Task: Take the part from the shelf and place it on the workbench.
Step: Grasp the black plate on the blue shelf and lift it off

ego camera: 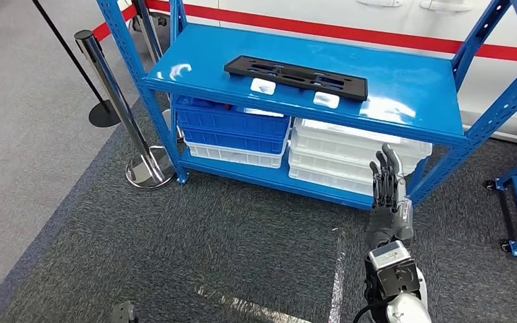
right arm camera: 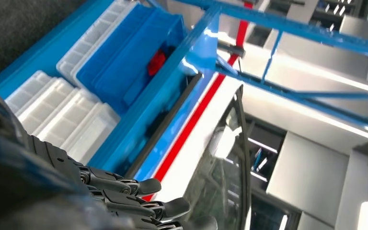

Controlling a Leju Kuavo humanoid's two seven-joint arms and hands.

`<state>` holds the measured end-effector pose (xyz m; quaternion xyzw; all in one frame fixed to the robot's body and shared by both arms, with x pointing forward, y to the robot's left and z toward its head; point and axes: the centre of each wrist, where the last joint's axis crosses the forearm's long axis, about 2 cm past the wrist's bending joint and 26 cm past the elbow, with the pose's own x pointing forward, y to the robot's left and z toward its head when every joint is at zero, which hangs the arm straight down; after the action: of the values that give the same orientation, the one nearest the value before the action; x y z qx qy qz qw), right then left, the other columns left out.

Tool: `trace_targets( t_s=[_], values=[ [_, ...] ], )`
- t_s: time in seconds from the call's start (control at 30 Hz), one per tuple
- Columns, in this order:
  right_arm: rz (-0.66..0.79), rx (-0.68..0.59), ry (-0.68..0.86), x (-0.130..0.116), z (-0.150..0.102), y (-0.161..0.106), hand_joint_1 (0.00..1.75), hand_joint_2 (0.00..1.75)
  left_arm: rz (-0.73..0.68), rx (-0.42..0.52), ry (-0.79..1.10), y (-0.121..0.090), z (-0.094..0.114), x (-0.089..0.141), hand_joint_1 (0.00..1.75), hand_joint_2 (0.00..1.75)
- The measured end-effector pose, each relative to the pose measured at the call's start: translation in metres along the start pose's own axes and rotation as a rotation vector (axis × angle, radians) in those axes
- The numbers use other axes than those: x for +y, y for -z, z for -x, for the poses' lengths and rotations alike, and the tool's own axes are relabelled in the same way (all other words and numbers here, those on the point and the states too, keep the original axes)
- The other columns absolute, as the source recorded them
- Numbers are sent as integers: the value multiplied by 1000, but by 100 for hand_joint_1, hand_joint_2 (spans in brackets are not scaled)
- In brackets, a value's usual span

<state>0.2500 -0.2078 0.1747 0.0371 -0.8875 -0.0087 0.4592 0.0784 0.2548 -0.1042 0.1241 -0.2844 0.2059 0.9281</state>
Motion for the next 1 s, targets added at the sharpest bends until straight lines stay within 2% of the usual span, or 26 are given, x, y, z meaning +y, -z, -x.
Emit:
trace_targets(
  t_s=[0.6, 1.0],
  values=[
    [-56, 11, 6, 10, 7, 5, 0, 0, 2, 17, -4, 2, 0, 6, 0, 0],
    [-63, 59, 1, 11, 8, 0, 0, 0, 5, 41, 70, 2, -3, 3, 0, 0]
  ],
)
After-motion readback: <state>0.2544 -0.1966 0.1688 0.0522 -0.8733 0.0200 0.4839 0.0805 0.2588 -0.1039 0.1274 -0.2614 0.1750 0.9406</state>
